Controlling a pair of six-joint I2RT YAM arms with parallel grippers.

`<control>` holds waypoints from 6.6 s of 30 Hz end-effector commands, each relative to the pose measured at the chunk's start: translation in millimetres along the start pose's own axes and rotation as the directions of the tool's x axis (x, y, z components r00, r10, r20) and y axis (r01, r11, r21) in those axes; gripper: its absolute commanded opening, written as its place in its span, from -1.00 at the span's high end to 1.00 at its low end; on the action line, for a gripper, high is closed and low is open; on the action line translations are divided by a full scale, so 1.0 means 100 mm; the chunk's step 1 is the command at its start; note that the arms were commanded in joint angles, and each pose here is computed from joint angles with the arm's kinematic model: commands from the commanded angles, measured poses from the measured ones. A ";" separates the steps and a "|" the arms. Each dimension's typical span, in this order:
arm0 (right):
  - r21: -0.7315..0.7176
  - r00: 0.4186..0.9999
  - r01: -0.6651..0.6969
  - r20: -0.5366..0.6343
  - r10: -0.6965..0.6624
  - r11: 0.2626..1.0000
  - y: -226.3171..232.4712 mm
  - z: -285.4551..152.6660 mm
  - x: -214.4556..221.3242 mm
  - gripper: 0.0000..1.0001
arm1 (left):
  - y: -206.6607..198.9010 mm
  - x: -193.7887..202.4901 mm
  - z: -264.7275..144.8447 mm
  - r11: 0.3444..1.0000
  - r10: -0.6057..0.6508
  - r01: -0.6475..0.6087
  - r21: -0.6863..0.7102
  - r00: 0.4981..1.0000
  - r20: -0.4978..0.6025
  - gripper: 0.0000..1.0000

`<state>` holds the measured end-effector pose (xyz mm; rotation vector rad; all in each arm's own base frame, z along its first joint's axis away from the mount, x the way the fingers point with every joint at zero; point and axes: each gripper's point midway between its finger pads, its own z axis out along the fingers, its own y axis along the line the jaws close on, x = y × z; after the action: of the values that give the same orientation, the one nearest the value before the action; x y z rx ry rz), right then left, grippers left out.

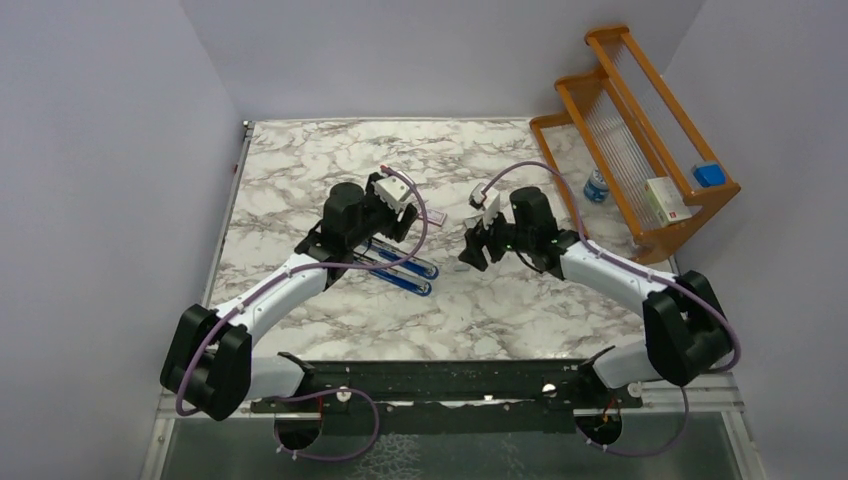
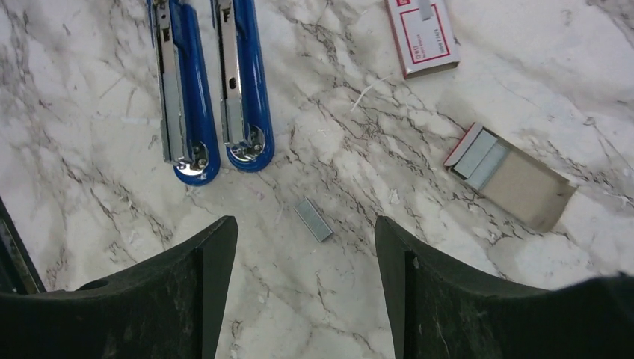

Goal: Load the staples into the stapler

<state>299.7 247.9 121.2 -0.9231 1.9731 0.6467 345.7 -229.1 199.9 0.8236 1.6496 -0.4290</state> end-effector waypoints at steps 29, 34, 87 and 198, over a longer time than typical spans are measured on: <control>-0.464 0.889 0.402 -0.007 -0.457 0.789 -0.07 0.40 0.88 -0.23 | 0.22 -0.24 -0.14 0.973 0.083 -0.064 -0.223 0.994 0.074 -0.42; -0.474 0.895 0.374 -0.040 -0.444 0.797 -0.11 0.46 0.94 -0.12 | 0.22 -0.22 -0.14 0.973 0.084 -0.067 -0.221 0.994 0.069 -0.42; -0.262 0.951 0.307 0.132 -0.281 0.915 -0.07 0.61 -0.03 0.86 | 0.25 -0.22 -0.17 0.965 0.097 -0.079 -0.251 0.994 0.059 -0.42; 0.051 0.998 0.061 -0.006 -0.061 0.997 -0.28 1.48 0.88 0.58 | 0.09 -0.21 -0.14 0.973 0.138 -0.125 -0.196 0.989 0.058 -0.42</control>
<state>378.7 326.6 22.7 -0.9008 1.7574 0.5944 347.3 -219.6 219.1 0.7619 1.5623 -0.1947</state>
